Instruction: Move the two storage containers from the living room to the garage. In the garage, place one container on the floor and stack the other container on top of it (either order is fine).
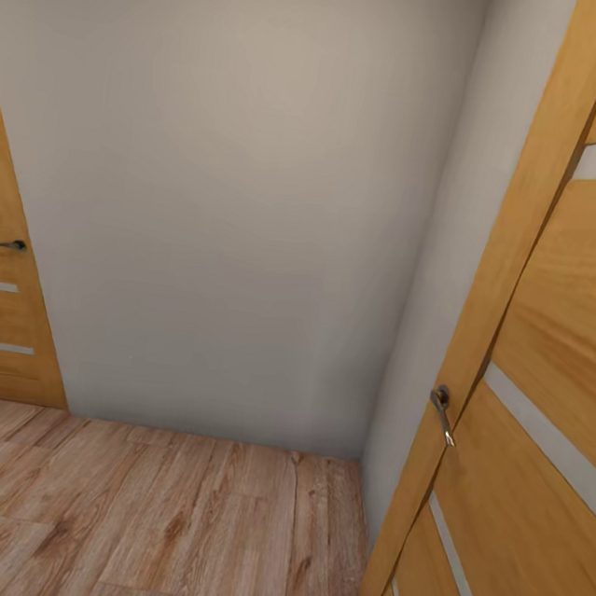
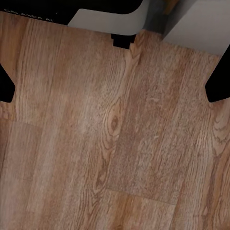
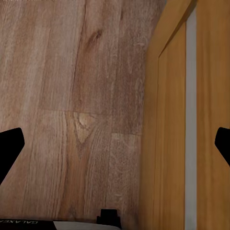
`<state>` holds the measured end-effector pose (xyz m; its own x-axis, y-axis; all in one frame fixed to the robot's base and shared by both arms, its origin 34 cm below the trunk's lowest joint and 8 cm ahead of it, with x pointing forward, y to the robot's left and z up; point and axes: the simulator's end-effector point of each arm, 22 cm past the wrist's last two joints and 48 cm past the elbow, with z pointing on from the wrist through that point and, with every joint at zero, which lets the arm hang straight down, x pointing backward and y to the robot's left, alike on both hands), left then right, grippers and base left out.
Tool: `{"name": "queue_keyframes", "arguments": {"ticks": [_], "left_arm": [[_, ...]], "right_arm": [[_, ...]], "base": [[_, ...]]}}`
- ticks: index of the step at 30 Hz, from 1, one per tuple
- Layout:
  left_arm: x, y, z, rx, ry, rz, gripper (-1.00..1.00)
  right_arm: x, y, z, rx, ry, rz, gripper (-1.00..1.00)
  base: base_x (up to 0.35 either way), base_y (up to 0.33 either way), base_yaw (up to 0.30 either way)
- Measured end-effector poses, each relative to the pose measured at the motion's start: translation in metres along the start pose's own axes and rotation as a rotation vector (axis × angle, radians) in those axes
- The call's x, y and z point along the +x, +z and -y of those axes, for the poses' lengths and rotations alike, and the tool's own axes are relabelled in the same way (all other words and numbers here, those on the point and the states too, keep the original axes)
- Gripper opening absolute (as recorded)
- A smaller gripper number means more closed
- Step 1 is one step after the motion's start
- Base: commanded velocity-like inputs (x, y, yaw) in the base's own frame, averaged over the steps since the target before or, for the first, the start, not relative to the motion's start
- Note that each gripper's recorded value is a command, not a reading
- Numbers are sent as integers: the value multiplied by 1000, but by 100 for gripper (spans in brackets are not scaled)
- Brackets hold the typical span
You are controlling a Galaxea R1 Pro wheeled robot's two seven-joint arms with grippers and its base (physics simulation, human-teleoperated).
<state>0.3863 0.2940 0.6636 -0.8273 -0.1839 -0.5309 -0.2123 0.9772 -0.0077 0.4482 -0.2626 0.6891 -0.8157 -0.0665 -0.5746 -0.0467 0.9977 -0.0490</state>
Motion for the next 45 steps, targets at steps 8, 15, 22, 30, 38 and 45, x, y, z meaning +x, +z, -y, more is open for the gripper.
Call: {"name": "queue_keyframes", "arguments": {"ticks": [8, 15, 22, 30, 38, 45], "left_arm": [[0, 0, 0, 0, 0, 0, 100], [0, 0, 0, 0, 0, 0, 100], [0, 0, 0, 1, 0, 0, 100], [0, 0, 0, 0, 0, 0, 100], [0, 0, -1, -1, 0, 0, 100], [7, -2, 7, 9, 3, -8, 100]], "right_arm": [[0, 0, 0, 1, 0, 1, 100], [0, 0, 0, 0, 0, 1, 100], [0, 0, 0, 1, 0, 1, 100], [0, 0, 0, 0, 0, 1, 100], [0, 0, 0, 1, 0, 1, 100], [-1, 0, -9, -10, 2, 2, 100]], "base": [[0, 0, 0], [67, 0, 0], [159, 0, 0], [12, 29, 0], [0, 14, 0], [0, 0, 0]]}}
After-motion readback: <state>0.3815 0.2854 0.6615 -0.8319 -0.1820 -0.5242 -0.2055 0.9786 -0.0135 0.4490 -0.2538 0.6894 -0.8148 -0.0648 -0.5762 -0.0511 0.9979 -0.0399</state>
